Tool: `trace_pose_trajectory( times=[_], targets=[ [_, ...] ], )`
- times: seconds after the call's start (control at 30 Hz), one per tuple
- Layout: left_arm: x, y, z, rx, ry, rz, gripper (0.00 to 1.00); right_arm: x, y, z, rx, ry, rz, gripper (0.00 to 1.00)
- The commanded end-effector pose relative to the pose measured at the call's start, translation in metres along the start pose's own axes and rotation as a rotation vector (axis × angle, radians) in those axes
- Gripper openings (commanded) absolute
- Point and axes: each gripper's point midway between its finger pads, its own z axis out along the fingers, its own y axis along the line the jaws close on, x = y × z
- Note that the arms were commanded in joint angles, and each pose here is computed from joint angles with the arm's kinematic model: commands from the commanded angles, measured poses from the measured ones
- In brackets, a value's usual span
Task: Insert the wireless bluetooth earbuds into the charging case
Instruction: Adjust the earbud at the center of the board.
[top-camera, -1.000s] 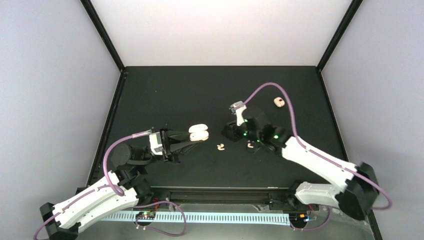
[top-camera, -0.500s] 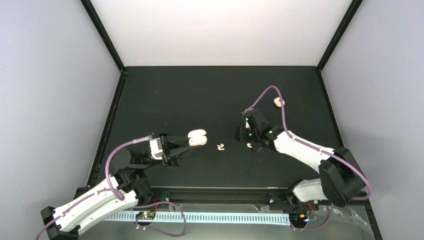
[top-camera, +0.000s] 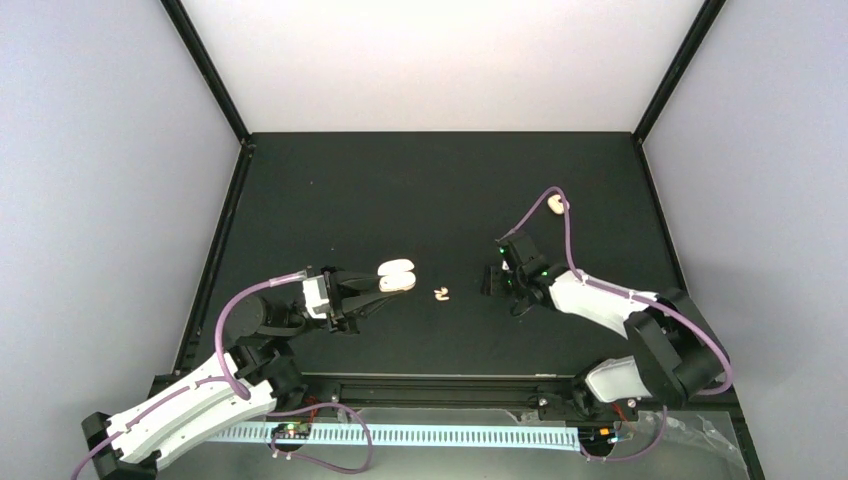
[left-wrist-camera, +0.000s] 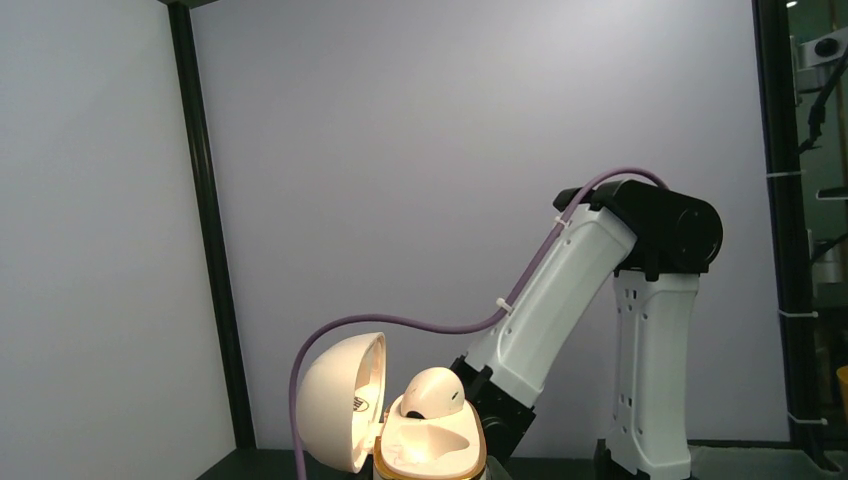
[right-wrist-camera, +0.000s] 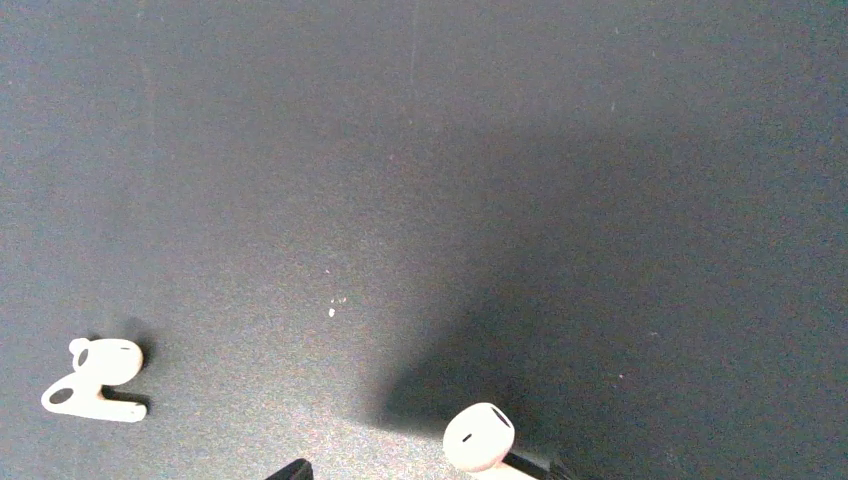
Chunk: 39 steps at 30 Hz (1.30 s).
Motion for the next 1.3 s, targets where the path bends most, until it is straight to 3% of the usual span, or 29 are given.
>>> trace_pose_trajectory(
  times=[0.0, 0.8, 1.27],
  targets=[
    [0.001, 0.003, 0.001, -0.013, 0.004, 0.013, 0.02, -0.002, 0.002, 0.005, -0.021, -0.02, 0.005, 0.61],
    [0.004, 0.004, 0.004, -0.01, 0.016, 0.001, 0.01, 0.029, 0.026, 0.001, -0.1, 0.157, 0.049, 0.57],
    [0.004, 0.005, 0.004, -0.011, 0.024, -0.004, 0.01, -0.004, 0.008, -0.006, 0.122, 0.098, -0.047, 0.56]
  ],
)
